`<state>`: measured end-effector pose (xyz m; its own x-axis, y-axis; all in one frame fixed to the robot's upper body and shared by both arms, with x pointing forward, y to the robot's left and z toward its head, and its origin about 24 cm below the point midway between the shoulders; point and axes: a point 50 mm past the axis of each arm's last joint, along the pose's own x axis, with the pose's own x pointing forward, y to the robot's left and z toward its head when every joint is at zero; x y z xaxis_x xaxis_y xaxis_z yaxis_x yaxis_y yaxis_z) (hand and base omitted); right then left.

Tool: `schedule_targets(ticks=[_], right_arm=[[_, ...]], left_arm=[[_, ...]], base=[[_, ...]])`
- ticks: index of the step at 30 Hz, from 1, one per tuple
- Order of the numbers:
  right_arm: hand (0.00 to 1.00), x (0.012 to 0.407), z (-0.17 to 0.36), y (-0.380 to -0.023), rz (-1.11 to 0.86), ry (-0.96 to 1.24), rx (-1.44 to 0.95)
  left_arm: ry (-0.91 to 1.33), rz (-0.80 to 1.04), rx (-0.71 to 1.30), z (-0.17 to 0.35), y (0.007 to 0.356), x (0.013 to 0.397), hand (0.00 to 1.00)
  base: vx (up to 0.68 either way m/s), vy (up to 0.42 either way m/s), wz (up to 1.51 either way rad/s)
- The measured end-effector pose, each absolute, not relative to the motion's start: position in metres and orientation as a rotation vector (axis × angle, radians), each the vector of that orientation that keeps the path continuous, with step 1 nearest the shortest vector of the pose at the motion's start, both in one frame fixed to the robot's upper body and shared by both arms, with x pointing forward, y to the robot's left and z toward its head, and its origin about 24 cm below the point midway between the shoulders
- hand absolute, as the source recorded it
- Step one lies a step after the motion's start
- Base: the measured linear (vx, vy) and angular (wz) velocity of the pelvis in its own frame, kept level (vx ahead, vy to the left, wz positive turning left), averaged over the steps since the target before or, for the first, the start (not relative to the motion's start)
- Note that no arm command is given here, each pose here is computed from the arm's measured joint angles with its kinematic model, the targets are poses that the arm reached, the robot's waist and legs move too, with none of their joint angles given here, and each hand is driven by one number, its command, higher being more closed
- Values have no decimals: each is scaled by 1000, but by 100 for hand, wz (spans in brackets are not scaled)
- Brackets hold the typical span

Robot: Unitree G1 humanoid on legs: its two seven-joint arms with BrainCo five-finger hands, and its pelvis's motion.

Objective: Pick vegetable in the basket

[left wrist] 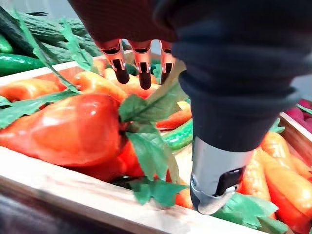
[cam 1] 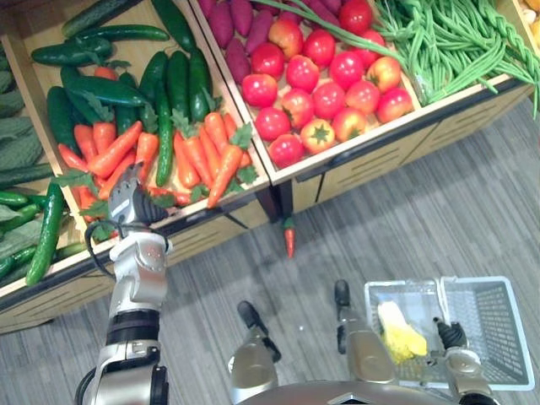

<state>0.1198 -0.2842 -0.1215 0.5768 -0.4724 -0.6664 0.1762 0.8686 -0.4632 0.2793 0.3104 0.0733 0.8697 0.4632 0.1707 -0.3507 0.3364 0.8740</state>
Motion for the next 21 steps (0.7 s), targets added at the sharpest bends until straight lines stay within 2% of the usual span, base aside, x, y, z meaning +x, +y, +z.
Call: schedule_targets(ticks=[21], right_arm=[[100, 123, -120, -284, -387, 867, -371]], left_arm=[[107, 550, 1100, 78, 313, 281, 0]], base=[[0, 0, 1]])
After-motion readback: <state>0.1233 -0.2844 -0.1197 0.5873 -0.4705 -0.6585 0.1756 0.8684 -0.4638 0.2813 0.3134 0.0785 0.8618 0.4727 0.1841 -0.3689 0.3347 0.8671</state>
